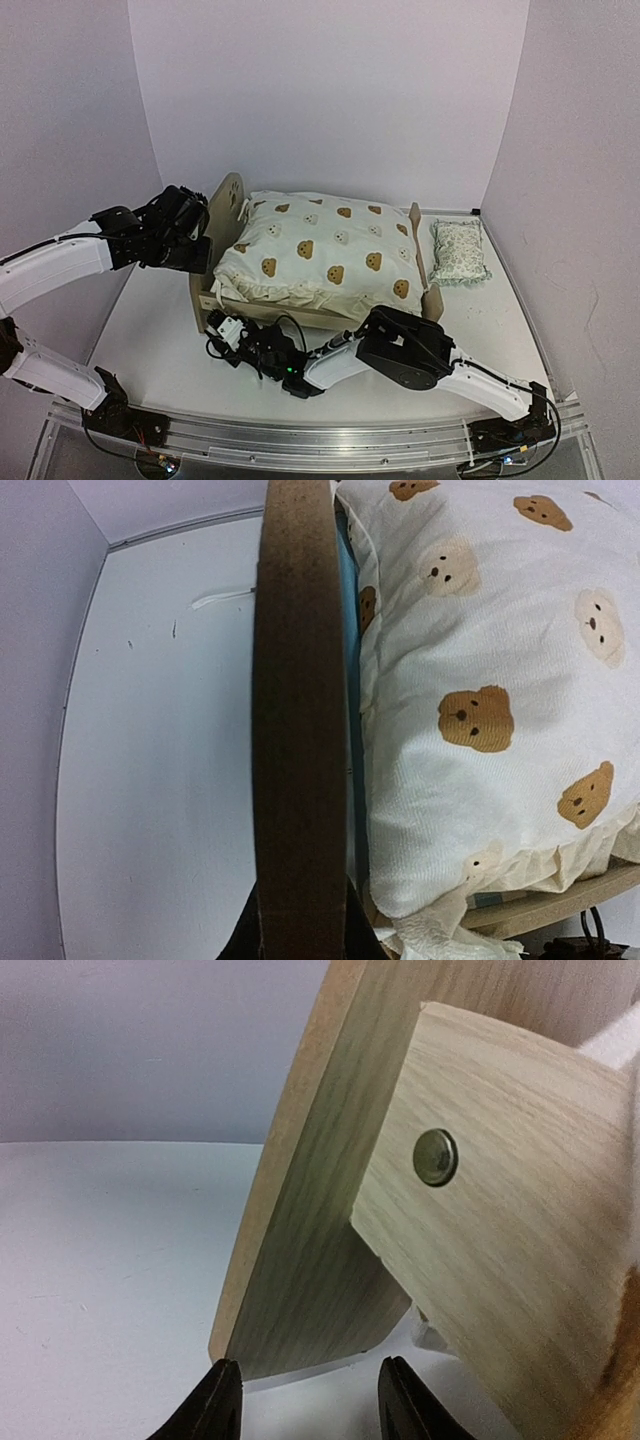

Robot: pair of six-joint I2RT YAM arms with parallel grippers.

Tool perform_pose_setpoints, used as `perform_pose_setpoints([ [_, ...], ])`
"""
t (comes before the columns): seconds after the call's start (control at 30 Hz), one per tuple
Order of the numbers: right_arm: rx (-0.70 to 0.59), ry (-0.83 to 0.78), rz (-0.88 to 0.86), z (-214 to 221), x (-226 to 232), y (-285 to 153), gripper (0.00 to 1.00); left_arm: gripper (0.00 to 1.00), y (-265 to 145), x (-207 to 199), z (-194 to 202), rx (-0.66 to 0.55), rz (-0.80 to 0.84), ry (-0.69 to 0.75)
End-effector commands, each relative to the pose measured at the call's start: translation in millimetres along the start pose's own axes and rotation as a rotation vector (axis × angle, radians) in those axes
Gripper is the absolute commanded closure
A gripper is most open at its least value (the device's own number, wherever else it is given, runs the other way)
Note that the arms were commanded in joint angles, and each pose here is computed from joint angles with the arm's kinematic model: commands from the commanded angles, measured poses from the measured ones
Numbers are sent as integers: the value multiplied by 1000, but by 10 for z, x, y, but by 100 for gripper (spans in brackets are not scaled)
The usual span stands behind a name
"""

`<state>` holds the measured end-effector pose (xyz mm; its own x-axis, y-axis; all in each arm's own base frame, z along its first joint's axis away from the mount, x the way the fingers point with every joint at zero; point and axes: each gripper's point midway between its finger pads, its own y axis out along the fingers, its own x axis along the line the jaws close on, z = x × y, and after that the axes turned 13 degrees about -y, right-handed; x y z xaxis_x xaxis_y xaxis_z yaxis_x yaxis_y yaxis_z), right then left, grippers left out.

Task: Set up the pet bed

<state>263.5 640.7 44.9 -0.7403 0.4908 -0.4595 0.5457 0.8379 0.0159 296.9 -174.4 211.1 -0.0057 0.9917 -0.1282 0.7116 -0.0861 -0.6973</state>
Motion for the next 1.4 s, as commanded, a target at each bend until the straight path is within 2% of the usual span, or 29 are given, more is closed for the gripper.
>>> perform_pose_setpoints([
  [0.0, -32, -79, 163, -42, -308, 91, 53, 100, -428, -363, -464, -106, 195, -47],
  [0.23, -31, -138, 333, -33, -533, 129, 51, 100, -446, -386, -516, -110, 193, -44],
  [0.83, -38, -265, 436, -89, -644, 191, 53, 100, -438, -425, -557, -108, 195, -49],
  [1.0, -49, -182, 354, -62, -578, 23, 51, 100, -436, -433, -591, -110, 186, -48],
  [1.17, -29, -76, 287, -71, -587, -159, 43, 100, -483, -416, -663, -117, 166, -49],
  [1.37, 2, -57, 299, -143, -727, -296, 45, 100, -539, -420, -725, -120, 164, -61],
])
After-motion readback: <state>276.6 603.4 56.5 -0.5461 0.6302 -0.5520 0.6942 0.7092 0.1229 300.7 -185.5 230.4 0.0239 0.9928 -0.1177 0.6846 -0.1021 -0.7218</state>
